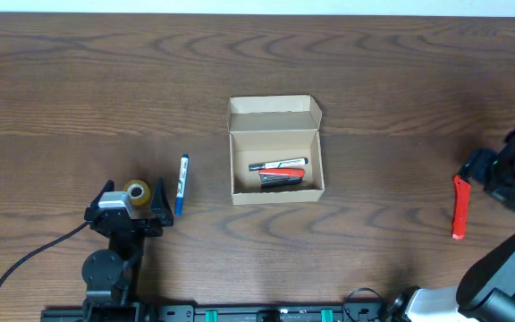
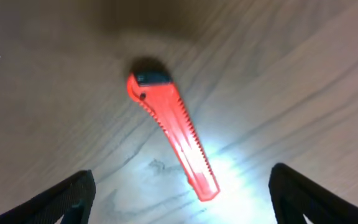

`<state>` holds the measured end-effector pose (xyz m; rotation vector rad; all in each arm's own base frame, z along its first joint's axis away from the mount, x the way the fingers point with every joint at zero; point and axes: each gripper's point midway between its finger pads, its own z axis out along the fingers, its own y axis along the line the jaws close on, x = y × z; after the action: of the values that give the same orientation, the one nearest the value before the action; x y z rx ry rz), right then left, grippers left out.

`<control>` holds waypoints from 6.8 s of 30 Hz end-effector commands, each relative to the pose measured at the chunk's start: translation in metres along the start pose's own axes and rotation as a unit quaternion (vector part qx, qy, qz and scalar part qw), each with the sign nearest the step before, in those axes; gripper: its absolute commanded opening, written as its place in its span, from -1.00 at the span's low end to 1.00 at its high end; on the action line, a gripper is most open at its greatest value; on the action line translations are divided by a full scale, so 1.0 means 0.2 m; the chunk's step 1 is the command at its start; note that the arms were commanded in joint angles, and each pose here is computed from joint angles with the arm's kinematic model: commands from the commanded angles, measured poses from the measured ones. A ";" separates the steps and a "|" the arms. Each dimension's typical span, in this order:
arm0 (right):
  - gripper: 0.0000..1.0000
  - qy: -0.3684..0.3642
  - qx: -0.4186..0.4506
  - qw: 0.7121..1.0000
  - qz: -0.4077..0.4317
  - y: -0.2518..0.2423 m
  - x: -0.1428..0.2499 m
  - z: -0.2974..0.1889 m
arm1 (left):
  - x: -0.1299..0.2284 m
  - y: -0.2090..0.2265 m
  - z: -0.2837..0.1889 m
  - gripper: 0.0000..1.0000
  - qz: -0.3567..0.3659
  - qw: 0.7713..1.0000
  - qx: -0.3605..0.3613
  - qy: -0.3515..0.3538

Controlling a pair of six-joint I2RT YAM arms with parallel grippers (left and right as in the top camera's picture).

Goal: Pack container

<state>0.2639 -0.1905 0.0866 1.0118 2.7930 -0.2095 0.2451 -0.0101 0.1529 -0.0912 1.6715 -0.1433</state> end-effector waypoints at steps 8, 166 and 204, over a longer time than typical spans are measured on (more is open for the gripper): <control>0.60 0.009 0.001 1.000 -0.015 0.00 0.05 0.14 | 0.09 -0.01 0.00 0.91 -0.006 1.000 0.007 0.030; -0.63 0.051 -0.232 0.398 -0.886 1.92 1.19 -0.22 | 0.09 -0.01 0.00 0.91 -0.005 1.000 0.006 0.030; 0.98 -0.281 -0.266 0.835 -0.392 1.47 -0.21 -1.43 | -0.35 -0.01 -0.15 0.91 -0.086 0.976 -0.073 0.187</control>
<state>0.4533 0.1226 0.3354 -0.7386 2.2360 0.1443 0.2132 0.0046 0.2197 -0.3811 1.9351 -0.1964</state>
